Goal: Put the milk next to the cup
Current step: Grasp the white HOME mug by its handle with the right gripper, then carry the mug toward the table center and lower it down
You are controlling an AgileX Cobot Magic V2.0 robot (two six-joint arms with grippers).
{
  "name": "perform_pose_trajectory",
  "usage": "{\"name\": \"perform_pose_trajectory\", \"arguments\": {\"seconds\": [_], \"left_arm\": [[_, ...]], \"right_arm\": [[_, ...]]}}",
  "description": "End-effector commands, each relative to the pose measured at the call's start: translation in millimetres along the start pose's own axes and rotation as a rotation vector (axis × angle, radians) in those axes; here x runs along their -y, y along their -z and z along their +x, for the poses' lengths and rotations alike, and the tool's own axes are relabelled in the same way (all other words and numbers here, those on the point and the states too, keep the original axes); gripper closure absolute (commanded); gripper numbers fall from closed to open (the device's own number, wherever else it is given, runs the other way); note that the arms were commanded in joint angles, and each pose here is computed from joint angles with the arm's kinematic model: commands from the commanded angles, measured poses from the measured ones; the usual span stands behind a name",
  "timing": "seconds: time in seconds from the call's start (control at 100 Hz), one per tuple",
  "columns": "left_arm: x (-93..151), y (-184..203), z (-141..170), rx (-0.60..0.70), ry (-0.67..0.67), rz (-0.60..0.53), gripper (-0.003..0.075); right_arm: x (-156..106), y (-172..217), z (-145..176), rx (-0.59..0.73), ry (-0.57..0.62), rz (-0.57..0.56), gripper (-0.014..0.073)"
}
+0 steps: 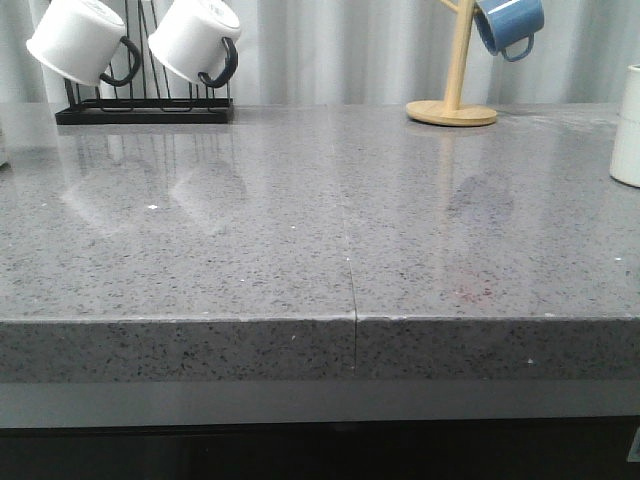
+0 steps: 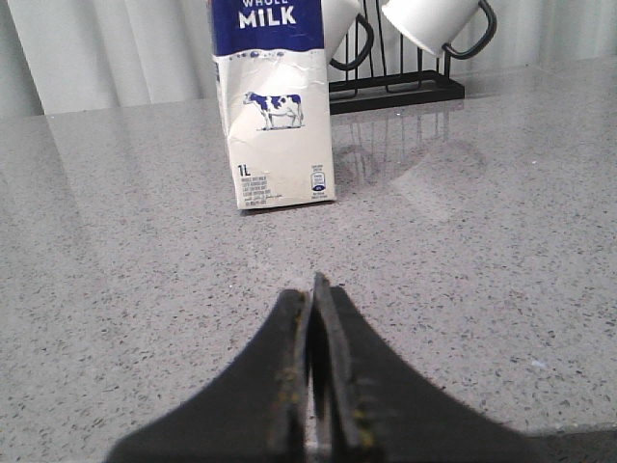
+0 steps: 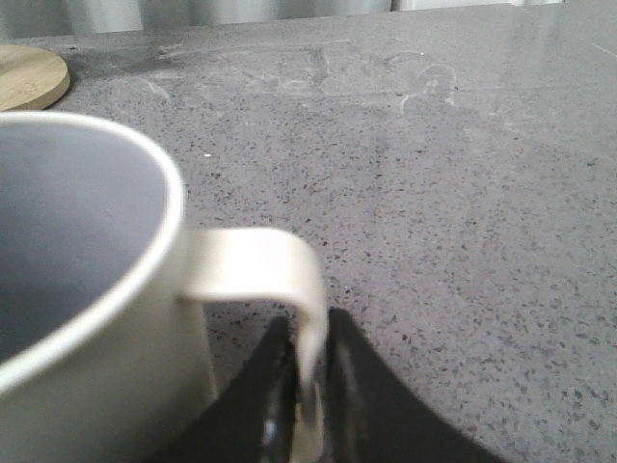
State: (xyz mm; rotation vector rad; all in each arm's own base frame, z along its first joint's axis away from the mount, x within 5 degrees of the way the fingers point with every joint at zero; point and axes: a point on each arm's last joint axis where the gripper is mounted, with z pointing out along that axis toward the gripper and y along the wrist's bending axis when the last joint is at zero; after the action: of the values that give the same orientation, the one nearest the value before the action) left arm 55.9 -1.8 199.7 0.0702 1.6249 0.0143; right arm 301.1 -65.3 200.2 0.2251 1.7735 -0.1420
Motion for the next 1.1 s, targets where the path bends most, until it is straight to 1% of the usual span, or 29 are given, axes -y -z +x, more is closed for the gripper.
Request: {"name": "perform_pose_trajectory", "arguments": {"seconds": [0.0,0.07,0.24,0.4,0.45,0.57,0.75,0.83,0.99,1.09], "left_arm": [[0.3,0.0,5.9,0.065,0.005,-0.003,0.0741],[0.3,0.0,5.9,0.065,0.005,-0.003,0.0741],[0.3,0.0,5.9,0.065,0.005,-0.003,0.0741],[0.3,0.0,5.9,0.065,0.005,-0.003,0.0741],[0.3,0.0,5.9,0.065,0.005,-0.003,0.0741],[0.3,0.0,5.9,0.065,0.005,-0.003,0.0741],[0.3,0.0,5.9,0.065,0.005,-0.003,0.0741],[0.3,0.0,5.9,0.065,0.005,-0.003,0.0741],[0.3,0.0,5.9,0.065,0.005,-0.003,0.0741],[0.3,0.0,5.9,0.065,0.005,-0.003,0.0741]], "right_arm": [[1.7,2.2,-25.6,0.148,0.001,0.006,0.061],[1.7,2.2,-25.6,0.148,0.001,0.006,0.0632],[-0.4,2.6,-28.8,0.169,0.022,-0.013,0.0632],[-19.2,12.3,-41.0,0.209,0.121,-0.126,0.0632],[-27.8,17.5,-46.3,0.224,0.141,-0.162,0.0632],[-51.3,29.9,-56.9,0.241,0.133,-0.24,0.0632],[-100.9,44.5,-59.7,0.216,0.157,-0.406,0.0632],[-120.4,50.8,-61.6,0.218,0.146,-0.466,0.0632],[-153.1,55.1,-64.4,0.213,0.081,-0.537,0.0632],[-172.8,51.3,-59.0,0.193,0.082,-0.582,0.0629]]}}
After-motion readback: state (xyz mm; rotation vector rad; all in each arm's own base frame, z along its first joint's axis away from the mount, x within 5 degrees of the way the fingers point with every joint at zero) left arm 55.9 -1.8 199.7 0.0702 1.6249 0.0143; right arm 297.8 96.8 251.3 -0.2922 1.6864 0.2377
